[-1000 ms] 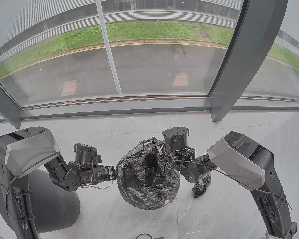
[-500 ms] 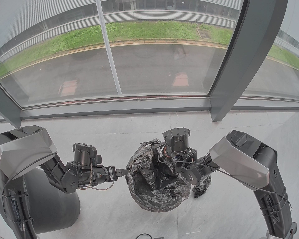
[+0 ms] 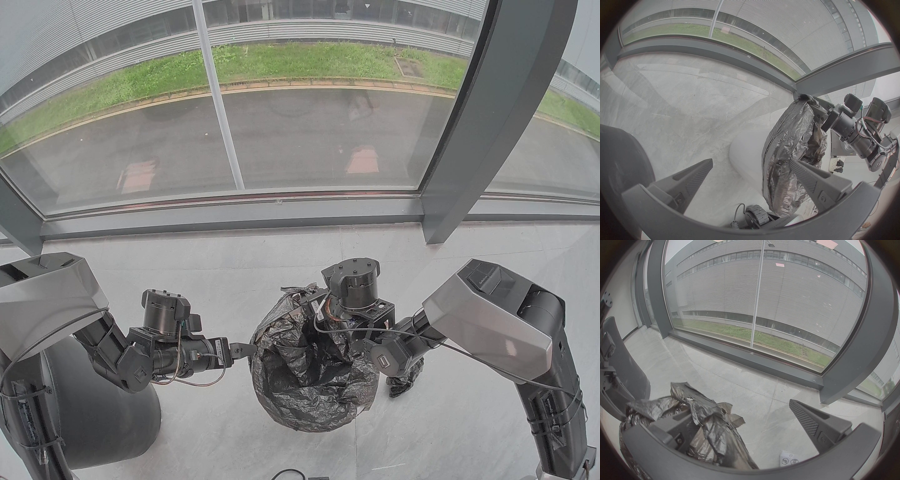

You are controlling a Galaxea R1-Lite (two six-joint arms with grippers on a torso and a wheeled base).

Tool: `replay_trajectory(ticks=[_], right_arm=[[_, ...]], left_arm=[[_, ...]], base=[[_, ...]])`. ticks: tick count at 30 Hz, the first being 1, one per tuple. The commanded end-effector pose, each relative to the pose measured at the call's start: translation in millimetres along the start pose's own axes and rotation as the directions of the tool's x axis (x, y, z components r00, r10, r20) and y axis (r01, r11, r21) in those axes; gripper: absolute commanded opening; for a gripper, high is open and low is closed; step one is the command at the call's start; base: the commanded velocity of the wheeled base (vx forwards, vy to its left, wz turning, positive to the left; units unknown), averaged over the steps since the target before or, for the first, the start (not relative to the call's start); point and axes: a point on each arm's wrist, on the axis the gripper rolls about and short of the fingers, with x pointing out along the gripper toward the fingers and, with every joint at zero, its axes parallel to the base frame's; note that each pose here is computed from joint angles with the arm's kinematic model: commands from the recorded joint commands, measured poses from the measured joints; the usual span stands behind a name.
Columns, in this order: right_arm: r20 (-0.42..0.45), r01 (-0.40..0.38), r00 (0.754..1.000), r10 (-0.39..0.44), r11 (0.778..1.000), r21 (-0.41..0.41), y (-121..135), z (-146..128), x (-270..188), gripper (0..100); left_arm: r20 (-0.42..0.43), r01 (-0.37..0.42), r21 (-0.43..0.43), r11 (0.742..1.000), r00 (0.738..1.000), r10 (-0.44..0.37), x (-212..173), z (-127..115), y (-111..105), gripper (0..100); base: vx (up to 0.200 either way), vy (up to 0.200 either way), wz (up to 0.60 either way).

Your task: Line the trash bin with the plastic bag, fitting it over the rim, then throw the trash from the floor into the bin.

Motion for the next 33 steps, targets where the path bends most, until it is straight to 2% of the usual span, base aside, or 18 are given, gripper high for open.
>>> replay_trajectory(ticks=[1, 5, 8, 12, 18, 21, 22, 25, 30, 33], right_arm=[[0.005, 0.003, 1.0, -0.003, 1.0, 0.002, -1, 2, 0, 100], [0.012, 0.006, 1.0, -0.006, 1.0, 0.008, -3, 5, -1, 100], [0.02, 0.007, 1.0, -0.007, 1.0, 0.019, -6, 11, -6, 100], [0.003, -0.005, 1.0, 0.005, 1.0, 0.018, -4, 10, -13, 100], [-0.045, -0.016, 0.999, 0.016, 1.0, 0.006, -7, -4, -19, 100], [-0.045, -0.019, 0.999, 0.021, 0.999, 0.034, -9, -1, -22, 100], [-0.044, -0.049, 0.998, 0.054, 0.993, 0.106, -12, 9, -37, 100], [-0.073, -0.116, 0.989, 0.125, 0.986, 0.122, -14, 13, -51, 100], [-0.072, -0.109, 0.99, 0.119, 0.985, 0.136, -20, 15, -54, 100], [-0.098, -0.128, 0.985, 0.144, 0.98, 0.151, -23, 15, -70, 100]], left_arm=[[0.002, 0.0, -0.003, 1.0, 1.0, 0.0, 1, 1, 1, 100], [0.016, 0.003, -0.005, 1.0, 1.0, -0.003, -3, 4, -1, 100], [0.076, 0.024, 0.002, 1.0, 0.997, -0.025, -15, 14, -7, 100], [0.112, 0.041, 0.005, 0.999, 0.993, -0.042, -26, 19, -13, 100], [0.091, 0.06, -0.014, 0.998, 0.994, -0.059, -42, 7, -24, 100], [0.089, 0.066, -0.025, 0.998, 0.994, -0.063, -45, 5, -26, 100], [0.107, 0.077, -0.049, 0.996, 0.992, -0.072, -49, 7, -29, 100], [0.127, 0.085, -0.053, 0.995, 0.989, -0.078, -50, 9, -30, 100], [0.141, 0.087, -0.064, 0.994, 0.987, -0.077, -55, 9, -29, 100], [0.154, 0.101, -0.086, 0.991, 0.984, -0.087, -68, 6, -32, 100]], base=[[0.0, 0.0, 0.0], [0.0, 0.0, 0.0], [0.0, 0.0, 0.0], [0.0, 0.0, 0.0], [0.0, 0.0, 0.0], [0.0, 0.0, 0.0], [0.0, 0.0, 0.0], [0.0, 0.0, 0.0], [0.0, 0.0, 0.0], [0.0, 0.0, 0.0]])
